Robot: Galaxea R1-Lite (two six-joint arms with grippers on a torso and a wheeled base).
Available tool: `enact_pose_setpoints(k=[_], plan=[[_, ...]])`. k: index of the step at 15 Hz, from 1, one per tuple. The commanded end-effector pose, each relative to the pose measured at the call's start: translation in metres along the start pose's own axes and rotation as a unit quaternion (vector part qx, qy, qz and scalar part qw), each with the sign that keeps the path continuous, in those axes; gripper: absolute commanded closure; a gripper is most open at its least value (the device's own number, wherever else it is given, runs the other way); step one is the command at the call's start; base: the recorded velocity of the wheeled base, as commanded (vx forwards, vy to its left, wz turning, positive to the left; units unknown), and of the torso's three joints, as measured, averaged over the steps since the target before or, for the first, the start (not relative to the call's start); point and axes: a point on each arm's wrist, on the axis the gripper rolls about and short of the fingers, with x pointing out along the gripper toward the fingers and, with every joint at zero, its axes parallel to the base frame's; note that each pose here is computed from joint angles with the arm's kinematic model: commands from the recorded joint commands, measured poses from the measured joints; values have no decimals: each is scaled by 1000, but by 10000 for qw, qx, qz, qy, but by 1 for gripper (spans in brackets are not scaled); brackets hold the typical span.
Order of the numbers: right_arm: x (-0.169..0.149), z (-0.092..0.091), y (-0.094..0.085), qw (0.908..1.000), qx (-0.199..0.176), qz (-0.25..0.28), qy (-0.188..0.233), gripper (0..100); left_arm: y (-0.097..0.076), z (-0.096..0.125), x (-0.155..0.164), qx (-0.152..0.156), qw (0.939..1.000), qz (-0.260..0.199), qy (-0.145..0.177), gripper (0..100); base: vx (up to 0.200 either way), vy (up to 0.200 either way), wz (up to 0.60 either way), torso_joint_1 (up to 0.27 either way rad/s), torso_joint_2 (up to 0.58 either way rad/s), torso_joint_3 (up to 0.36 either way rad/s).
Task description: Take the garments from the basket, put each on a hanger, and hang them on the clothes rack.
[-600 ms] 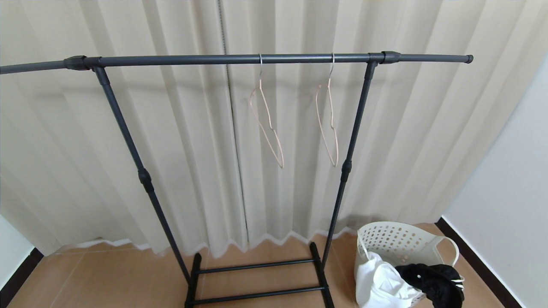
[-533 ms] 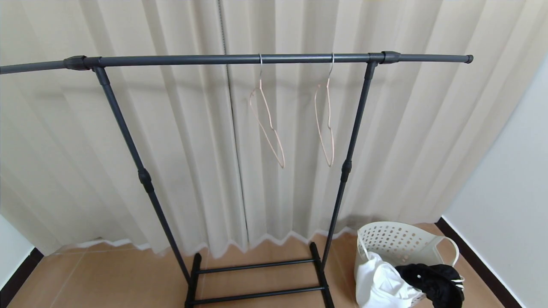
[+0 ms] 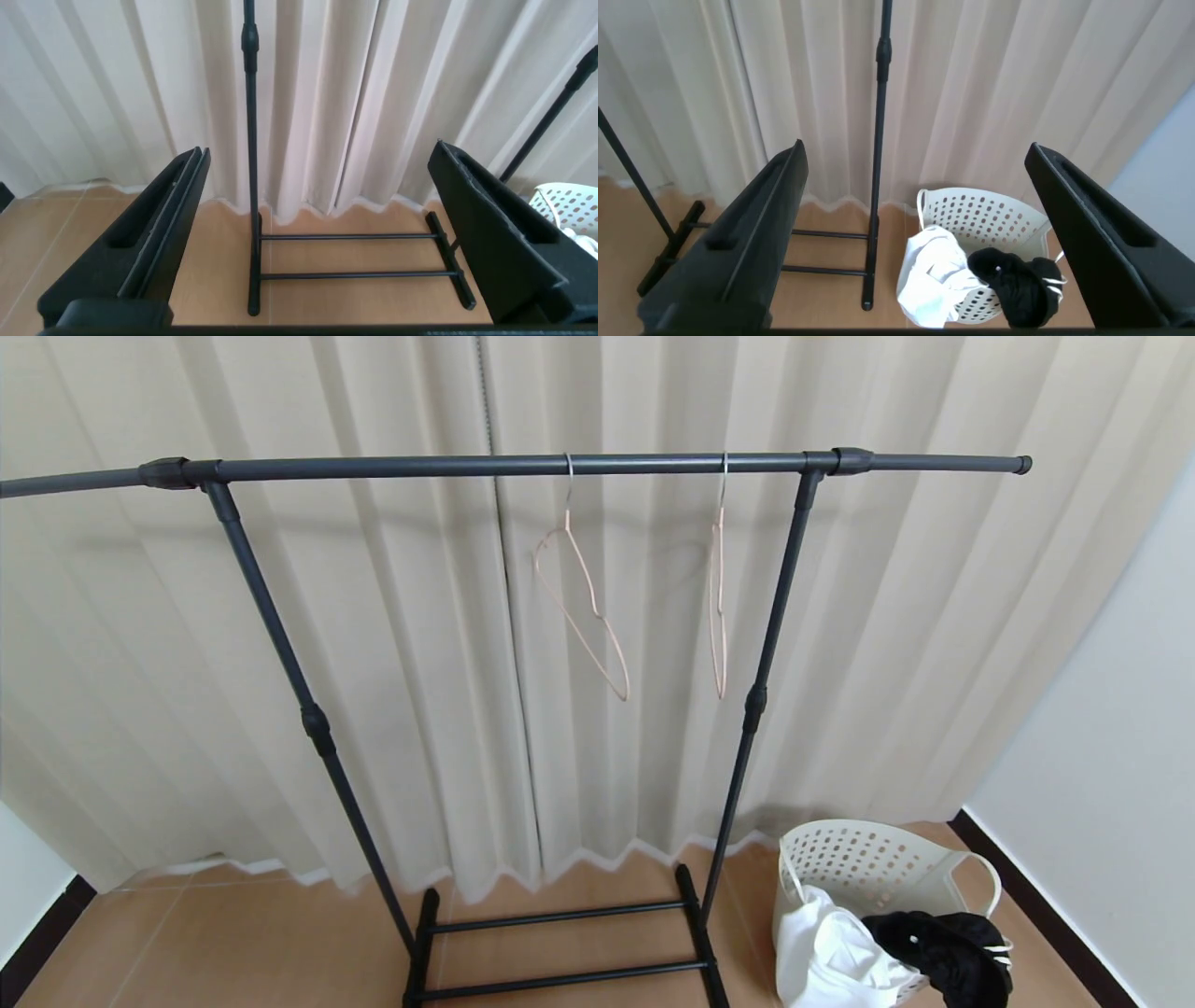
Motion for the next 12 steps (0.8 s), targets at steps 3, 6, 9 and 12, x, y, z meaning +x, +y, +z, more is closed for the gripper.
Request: enact_pose_setpoints(k=[3,6,9,12], plan=[[0,0,0,10000,6,7,-4,0,0,0,0,-7,10000,-4,4,0,0,0,0,-22,56,35],[0,0,0,10000,-2,15,-4,0,0,0,0,2,10000,-4,12,0,0,0,0,-149,413,269],[0,0,0,10000,37,0,-4,0,0,0,0,2,10000,-12,12,0,0,0,0,-160,502,336],[0,0,0,10000,14,7,-4,0,0,0,0,1,10000,-4,4,0,0,0,0,-150,509,349]])
